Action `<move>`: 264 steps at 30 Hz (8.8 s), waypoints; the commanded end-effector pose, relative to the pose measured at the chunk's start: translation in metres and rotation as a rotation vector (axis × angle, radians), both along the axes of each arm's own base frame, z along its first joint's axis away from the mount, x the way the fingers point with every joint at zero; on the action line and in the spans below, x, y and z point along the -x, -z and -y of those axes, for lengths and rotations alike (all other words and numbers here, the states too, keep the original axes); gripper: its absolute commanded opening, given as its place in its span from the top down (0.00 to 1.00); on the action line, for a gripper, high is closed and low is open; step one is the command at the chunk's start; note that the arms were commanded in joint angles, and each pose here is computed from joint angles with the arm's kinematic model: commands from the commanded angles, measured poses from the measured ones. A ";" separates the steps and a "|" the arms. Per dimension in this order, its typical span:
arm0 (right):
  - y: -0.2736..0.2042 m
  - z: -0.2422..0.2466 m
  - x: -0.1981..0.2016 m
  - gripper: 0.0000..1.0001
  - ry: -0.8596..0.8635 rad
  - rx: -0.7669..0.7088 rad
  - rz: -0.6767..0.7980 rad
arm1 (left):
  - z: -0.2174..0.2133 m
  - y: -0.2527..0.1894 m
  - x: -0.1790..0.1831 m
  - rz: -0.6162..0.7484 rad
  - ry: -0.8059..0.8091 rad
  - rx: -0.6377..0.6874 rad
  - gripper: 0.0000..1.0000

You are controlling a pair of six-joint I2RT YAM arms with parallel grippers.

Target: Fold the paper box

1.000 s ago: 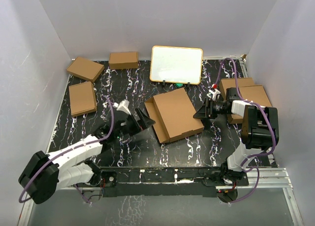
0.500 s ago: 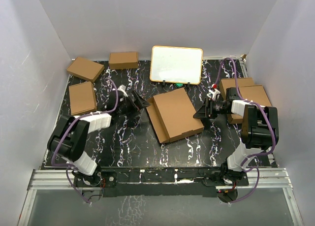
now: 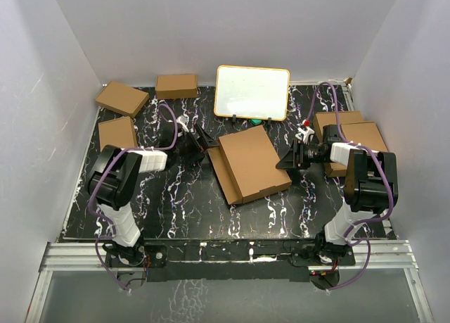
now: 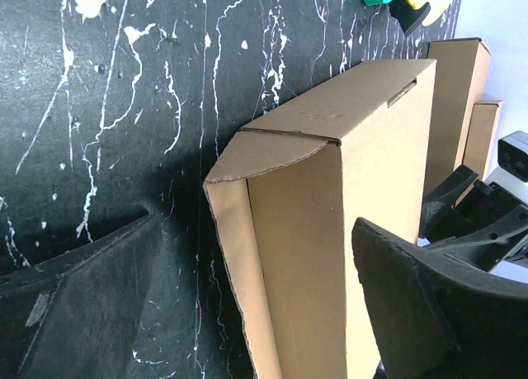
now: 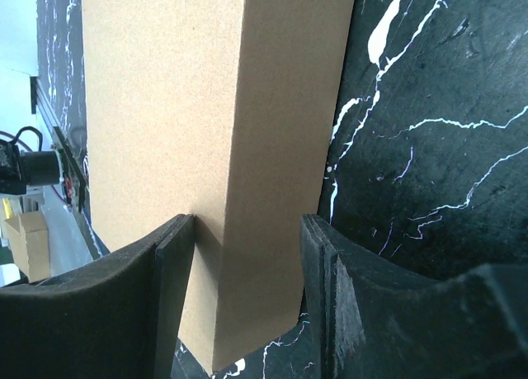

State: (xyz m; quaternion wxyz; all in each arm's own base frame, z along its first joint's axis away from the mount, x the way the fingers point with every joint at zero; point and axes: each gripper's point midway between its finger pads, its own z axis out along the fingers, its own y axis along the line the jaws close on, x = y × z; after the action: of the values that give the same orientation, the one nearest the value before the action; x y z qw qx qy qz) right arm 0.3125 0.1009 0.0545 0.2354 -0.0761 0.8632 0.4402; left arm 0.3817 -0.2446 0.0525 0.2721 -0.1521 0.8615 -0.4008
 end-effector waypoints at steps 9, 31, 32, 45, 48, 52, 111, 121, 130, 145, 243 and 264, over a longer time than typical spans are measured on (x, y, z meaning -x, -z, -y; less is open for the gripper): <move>0.022 0.010 -0.007 0.44 -0.009 0.129 0.025 | 0.012 -0.009 -0.023 0.036 0.018 0.050 0.03; 0.023 0.008 -0.008 0.44 -0.015 0.143 0.029 | 0.023 0.008 -0.025 -0.062 0.032 -0.136 0.41; 0.023 0.008 -0.008 0.44 -0.015 0.143 0.029 | 0.022 0.009 -0.025 -0.068 0.029 -0.145 0.42; 0.023 0.007 -0.008 0.44 -0.017 0.144 0.027 | 0.030 0.019 -0.030 -0.188 -0.022 -0.240 0.71; 0.023 0.008 -0.008 0.44 -0.017 0.144 0.029 | 0.031 0.021 -0.029 -0.202 -0.023 -0.241 0.71; 0.022 0.007 -0.008 0.44 -0.018 0.144 0.029 | 0.035 0.015 -0.027 -0.193 -0.010 -0.212 0.62; 0.022 0.003 -0.008 0.44 -0.030 0.143 0.031 | 0.076 -0.017 0.170 -0.114 -0.045 0.009 0.07; 0.022 0.003 -0.007 0.44 -0.031 0.144 0.030 | 0.093 -0.011 0.183 -0.181 -0.089 -0.017 0.22; 0.022 0.003 -0.007 0.44 -0.033 0.143 0.029 | 0.099 -0.002 0.187 -0.221 -0.107 -0.032 0.44; 0.022 0.001 -0.007 0.44 -0.037 0.147 0.031 | 0.106 -0.008 0.188 -0.235 -0.091 -0.045 0.92; -0.071 0.003 -0.034 0.35 -0.104 0.181 0.404 | -0.025 -0.120 0.029 0.227 -0.016 -0.194 0.70; -0.026 -0.045 -0.077 0.89 -0.255 0.659 0.494 | 0.045 0.021 0.026 -0.085 0.101 -0.492 1.00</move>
State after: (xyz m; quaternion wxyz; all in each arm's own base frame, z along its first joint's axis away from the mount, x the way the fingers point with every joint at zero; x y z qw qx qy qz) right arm 0.3779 0.1121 0.0544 0.3025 -0.3093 0.8891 0.1496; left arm 0.3343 -0.2613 0.0177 0.2247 -0.0732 0.9535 -0.1872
